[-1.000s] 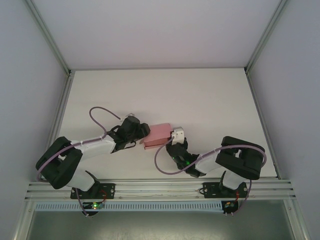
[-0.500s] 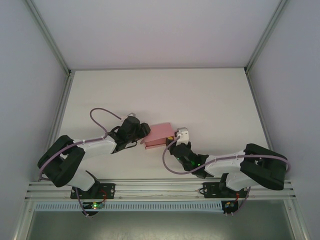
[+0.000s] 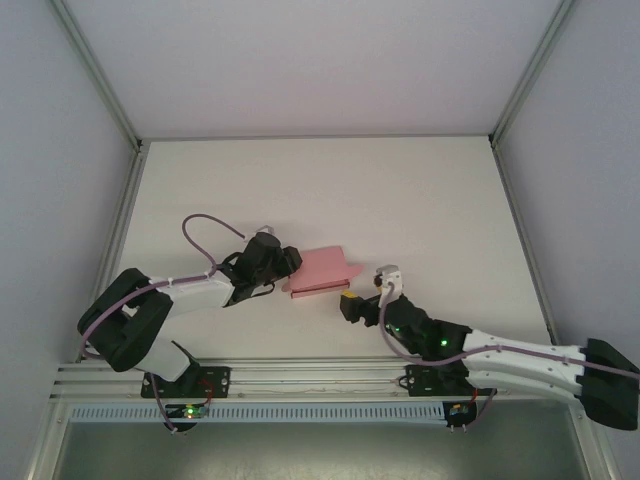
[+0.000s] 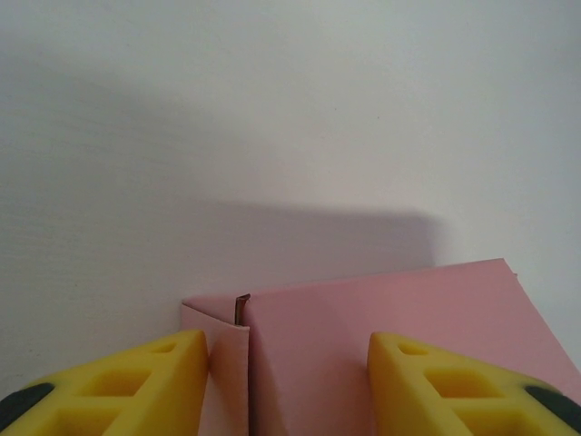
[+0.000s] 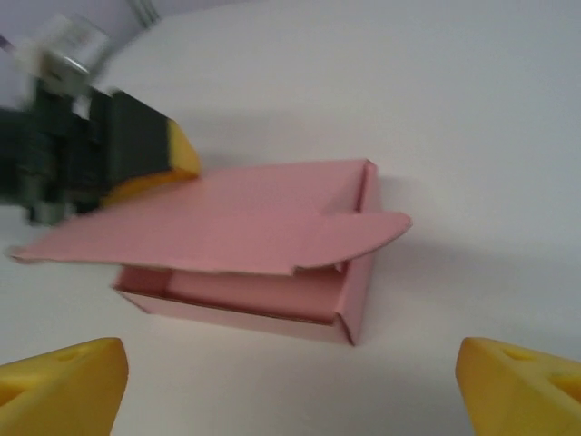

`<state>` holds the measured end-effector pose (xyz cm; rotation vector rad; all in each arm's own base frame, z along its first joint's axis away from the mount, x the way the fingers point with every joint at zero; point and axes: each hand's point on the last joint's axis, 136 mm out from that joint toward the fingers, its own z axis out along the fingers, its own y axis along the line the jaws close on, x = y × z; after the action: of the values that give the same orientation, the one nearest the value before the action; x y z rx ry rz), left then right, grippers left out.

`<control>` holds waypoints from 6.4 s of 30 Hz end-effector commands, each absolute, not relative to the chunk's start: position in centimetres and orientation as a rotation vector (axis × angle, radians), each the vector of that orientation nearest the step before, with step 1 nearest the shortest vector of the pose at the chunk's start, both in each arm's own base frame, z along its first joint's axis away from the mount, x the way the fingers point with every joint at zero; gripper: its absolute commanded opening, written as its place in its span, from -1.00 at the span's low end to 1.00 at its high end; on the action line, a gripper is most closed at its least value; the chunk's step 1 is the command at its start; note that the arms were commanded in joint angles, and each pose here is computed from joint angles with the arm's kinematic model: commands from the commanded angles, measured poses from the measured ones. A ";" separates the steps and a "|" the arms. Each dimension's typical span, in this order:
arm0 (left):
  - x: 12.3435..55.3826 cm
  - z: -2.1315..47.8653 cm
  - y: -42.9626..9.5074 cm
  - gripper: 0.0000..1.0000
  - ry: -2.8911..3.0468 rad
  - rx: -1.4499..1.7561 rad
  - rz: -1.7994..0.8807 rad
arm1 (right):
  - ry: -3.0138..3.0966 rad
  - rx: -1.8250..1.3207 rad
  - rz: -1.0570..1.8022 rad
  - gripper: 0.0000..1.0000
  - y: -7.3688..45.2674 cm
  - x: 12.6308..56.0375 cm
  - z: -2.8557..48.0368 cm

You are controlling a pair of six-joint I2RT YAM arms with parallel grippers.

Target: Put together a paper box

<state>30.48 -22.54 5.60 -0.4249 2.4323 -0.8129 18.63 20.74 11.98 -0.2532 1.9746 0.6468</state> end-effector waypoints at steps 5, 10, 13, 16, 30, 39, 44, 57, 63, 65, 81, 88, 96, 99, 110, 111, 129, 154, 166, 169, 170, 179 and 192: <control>30.2 4.1 -22.3 0.00 2.498 -0.312 -0.737 | 1.915 -0.316 0.653 0.96 19.7 19.4 17.3; 30.3 3.7 -22.4 0.00 2.504 -0.306 -0.735 | 1.978 -0.253 0.650 0.96 19.8 21.9 18.9; 30.3 3.4 -22.6 0.00 2.516 -0.291 -0.741 | 2.033 -0.198 0.624 0.97 20.0 24.0 18.4; 30.3 3.0 -22.9 0.00 2.521 -0.283 -0.751 | 2.076 -0.181 0.680 0.96 20.9 25.5 17.2; 30.1 2.6 -23.4 -0.12 2.540 -0.252 -0.775 | 2.344 -0.199 0.690 0.79 22.8 28.7 7.9; 29.9 2.1 -23.6 -0.16 2.554 -0.249 -0.786 | 2.502 -0.185 0.920 0.20 24.2 27.7 2.7; 29.9 2.1 -23.7 -0.24 2.556 -0.240 -0.789 | 2.528 -0.106 1.023 -0.15 24.3 27.2 0.9; 29.9 2.4 -24.1 -0.36 2.546 -0.219 -0.819 | 2.485 -0.068 1.115 -0.30 24.2 27.2 1.5; 30.1 3.0 -23.8 -0.42 2.507 -0.238 -0.843 | 2.438 -0.096 1.110 0.12 24.4 28.1 4.4; 30.2 3.3 -23.5 -0.47 2.480 -0.251 -0.863 | 2.410 -0.109 1.109 0.44 24.4 28.4 5.8; 30.5 3.8 -22.9 -0.82 2.360 -0.366 -1.192 | 2.388 -0.082 1.100 0.96 23.0 27.2 9.1; 30.6 4.1 -22.1 -0.94 2.298 -0.411 -1.254 | 2.455 -0.058 1.136 0.97 22.5 25.9 7.8; 30.4 4.3 -21.8 -1.00 2.298 -0.395 -1.239 | 2.451 -0.070 1.254 0.97 23.4 25.5 8.0; 30.2 4.1 -21.6 -1.00 2.293 -0.399 -1.237 | 2.454 -0.063 1.312 0.97 23.9 25.3 7.8; 30.1 3.5 -21.3 -1.00 2.298 -0.404 -1.213 | 2.445 -0.049 1.527 0.90 26.2 25.4 7.2; 30.2 3.5 -21.3 -1.00 2.296 -0.403 -1.215 | 2.439 -0.056 1.535 0.89 26.3 25.4 7.4; 30.7 6.1 -22.4 -0.87 2.233 -0.298 -1.271 | 2.370 -0.080 1.573 -0.08 26.4 25.2 9.5; 25.6 21.6 -24.0 1.00 1.881 0.733 -0.851 | 2.369 0.115 1.630 -0.15 24.4 26.9 13.0; 22.0 18.7 -30.3 1.00 1.823 1.311 -0.634 | 2.377 0.253 1.721 -0.23 23.4 28.4 14.0; 22.9 18.1 -30.1 1.00 1.819 1.327 -0.486 | 2.401 0.303 1.764 -0.24 23.4 28.6 13.8; 23.2 17.7 -29.9 1.00 1.822 1.332 -0.423 | 2.411 0.321 1.779 -0.25 23.4 28.5 13.7; 25.4 16.1 -28.9 1.00 1.737 1.369 0.083 | 2.429 0.458 1.861 -0.32 23.0 28.9 13.5; 28.0 14.6 -28.5 0.91 1.676 1.338 0.322 | 2.433 0.489 1.961 -0.28 23.4 27.7 14.9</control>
<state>26.89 -27.91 12.91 1.4039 1.7657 0.2585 28.16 23.04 13.16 0.5460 2.4592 1.8970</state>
